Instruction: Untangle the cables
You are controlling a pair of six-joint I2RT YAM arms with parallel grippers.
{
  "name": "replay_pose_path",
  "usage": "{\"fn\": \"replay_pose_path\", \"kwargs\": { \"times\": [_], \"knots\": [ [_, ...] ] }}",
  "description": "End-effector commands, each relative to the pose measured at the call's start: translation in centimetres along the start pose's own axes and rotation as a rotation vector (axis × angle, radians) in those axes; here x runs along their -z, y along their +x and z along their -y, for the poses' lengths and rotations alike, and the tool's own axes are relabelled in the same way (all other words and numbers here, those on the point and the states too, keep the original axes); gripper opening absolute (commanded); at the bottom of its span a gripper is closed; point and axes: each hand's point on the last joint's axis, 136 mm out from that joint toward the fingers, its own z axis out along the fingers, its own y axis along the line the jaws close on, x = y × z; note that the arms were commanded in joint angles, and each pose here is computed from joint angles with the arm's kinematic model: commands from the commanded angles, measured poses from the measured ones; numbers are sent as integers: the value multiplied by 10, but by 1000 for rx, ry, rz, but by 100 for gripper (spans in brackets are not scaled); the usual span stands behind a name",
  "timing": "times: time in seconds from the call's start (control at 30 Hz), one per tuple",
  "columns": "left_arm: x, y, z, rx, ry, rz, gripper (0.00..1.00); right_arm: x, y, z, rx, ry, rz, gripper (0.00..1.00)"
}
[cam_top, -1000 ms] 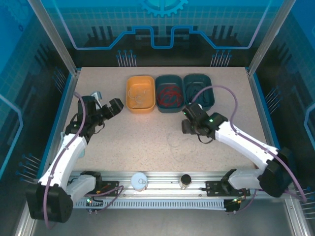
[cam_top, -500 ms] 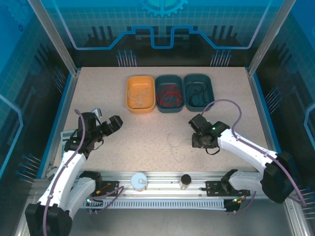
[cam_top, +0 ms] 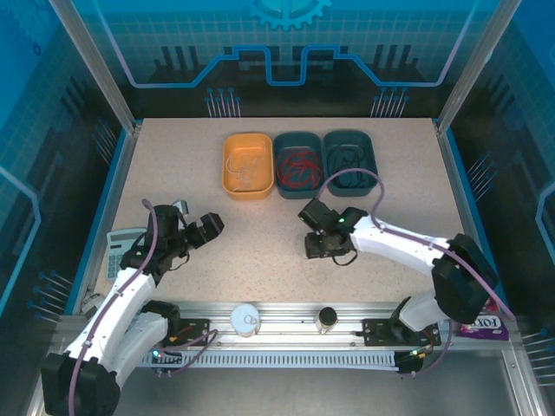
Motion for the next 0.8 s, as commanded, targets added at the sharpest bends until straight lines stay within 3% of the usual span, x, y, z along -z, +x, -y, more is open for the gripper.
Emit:
{"fn": "replay_pose_path", "kwargs": {
  "times": [0.0,0.27,0.3,0.37,0.43,0.77],
  "knots": [
    [-3,1,-3,11,-9,6,99,-6,-11,-30,54,-26,0,53],
    [-6,4,-7,7,-18,-6,99,-37,-27,-37,107,106,-48,46],
    [-6,4,-7,7,-20,-4,99,-41,-29,-39,115,105,-48,41],
    [-6,3,-7,6,-22,-1,99,-45,-36,-45,136,90,-40,16],
    [-6,3,-8,6,-26,0,99,-39,-46,-53,160,80,-22,0],
    [-2,1,-13,-1,-58,17,99,86,-113,-108,377,-12,249,0]
  ]
}}
